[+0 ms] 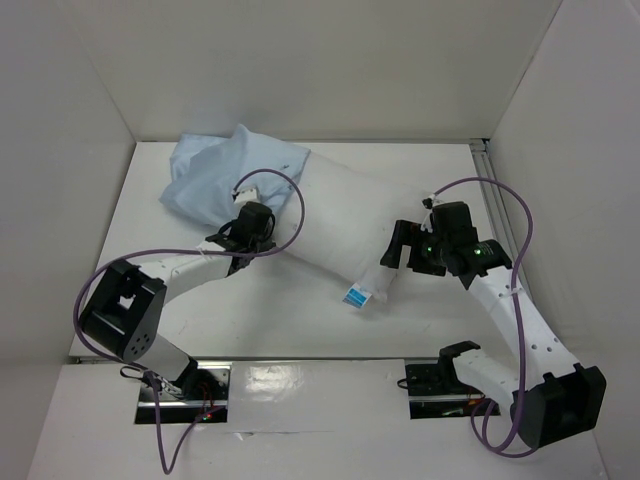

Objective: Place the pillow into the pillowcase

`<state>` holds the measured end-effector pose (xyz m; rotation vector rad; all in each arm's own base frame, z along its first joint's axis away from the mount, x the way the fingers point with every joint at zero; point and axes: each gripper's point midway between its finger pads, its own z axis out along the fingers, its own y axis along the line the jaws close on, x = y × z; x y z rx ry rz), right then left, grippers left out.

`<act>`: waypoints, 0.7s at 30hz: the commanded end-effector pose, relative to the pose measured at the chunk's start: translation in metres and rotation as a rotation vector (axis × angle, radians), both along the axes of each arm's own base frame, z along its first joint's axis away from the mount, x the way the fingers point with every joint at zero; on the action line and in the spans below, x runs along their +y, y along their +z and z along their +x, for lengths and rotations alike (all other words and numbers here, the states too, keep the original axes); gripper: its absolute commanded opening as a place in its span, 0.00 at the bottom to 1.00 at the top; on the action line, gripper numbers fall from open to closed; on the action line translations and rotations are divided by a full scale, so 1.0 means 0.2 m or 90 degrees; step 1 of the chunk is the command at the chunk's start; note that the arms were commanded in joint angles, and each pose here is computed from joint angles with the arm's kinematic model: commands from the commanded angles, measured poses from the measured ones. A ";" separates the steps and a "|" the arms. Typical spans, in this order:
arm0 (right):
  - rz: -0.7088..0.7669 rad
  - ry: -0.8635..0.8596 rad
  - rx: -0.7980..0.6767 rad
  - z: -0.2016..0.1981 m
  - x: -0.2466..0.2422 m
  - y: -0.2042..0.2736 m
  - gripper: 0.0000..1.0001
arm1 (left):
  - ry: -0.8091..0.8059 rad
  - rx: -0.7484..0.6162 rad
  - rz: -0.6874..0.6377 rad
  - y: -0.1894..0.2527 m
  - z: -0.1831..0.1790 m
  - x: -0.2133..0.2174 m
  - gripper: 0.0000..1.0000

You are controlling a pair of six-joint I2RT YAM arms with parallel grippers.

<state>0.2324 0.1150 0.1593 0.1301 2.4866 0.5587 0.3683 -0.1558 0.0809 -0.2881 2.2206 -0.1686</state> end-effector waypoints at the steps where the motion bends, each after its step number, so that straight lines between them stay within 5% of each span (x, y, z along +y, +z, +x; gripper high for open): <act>1: 0.005 -0.001 -0.016 0.02 0.00 0.05 1.00 | 0.014 -0.021 -0.034 0.07 0.01 -0.01 0.26; 3: 0.007 -0.001 -0.021 0.03 0.00 0.05 1.00 | 0.030 -0.024 -0.045 0.07 0.00 0.00 0.12; 11: 0.010 0.004 -0.014 0.02 0.01 0.04 1.00 | 0.042 -0.019 -0.048 0.09 0.00 0.00 0.00; 21: 0.060 0.031 0.050 -0.09 0.08 -0.12 1.00 | 0.031 0.001 -0.080 0.10 -0.10 -0.07 0.00</act>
